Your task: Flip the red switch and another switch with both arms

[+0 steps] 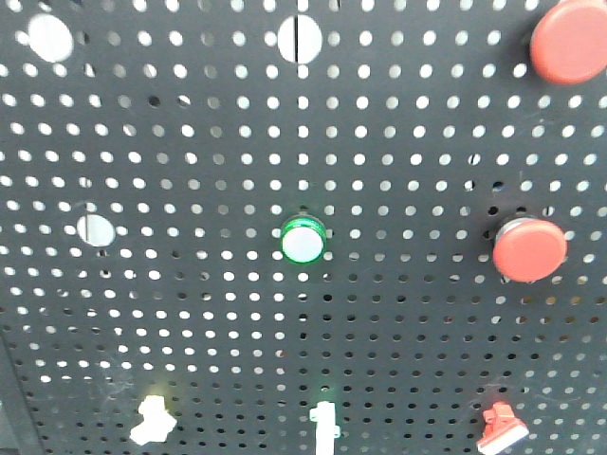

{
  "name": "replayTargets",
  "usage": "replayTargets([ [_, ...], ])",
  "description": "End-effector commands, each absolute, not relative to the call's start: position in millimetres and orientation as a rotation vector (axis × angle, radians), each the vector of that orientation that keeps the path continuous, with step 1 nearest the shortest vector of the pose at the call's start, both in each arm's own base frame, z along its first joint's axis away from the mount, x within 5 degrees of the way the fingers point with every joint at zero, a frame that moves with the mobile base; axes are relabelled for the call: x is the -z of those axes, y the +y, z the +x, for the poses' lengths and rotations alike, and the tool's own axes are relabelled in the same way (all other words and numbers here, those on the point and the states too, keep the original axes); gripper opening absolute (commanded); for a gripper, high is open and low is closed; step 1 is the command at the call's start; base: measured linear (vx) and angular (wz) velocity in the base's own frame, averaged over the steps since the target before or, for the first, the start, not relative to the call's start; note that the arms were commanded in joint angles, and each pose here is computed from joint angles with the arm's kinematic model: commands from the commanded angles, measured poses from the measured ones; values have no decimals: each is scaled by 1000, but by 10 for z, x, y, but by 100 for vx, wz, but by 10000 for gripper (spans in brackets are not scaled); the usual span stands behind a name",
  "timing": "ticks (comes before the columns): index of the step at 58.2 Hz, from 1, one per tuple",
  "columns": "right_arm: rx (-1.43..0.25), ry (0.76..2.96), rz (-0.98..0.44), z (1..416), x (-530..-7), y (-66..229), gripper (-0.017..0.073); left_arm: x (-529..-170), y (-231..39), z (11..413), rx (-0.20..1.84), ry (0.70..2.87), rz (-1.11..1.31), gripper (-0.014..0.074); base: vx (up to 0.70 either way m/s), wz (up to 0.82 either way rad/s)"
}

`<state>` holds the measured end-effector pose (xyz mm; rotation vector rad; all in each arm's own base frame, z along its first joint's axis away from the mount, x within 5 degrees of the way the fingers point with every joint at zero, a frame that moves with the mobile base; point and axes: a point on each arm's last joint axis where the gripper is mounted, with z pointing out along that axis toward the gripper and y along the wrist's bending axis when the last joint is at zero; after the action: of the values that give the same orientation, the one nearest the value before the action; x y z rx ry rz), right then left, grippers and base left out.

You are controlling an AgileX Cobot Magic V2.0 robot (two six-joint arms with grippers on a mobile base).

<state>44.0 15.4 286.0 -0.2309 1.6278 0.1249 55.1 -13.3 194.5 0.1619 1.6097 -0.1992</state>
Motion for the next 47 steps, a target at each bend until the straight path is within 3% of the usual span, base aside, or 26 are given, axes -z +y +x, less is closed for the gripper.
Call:
replayTargets([
  [1,-108,1544,-202,447,-3006,134,-6,-1909,-123,546,196,1589,150,3,0,-1],
  [47,-108,1544,-202,447,-3006,134,-6,-1901,-122,547,186,1597,157,3,0,0],
])
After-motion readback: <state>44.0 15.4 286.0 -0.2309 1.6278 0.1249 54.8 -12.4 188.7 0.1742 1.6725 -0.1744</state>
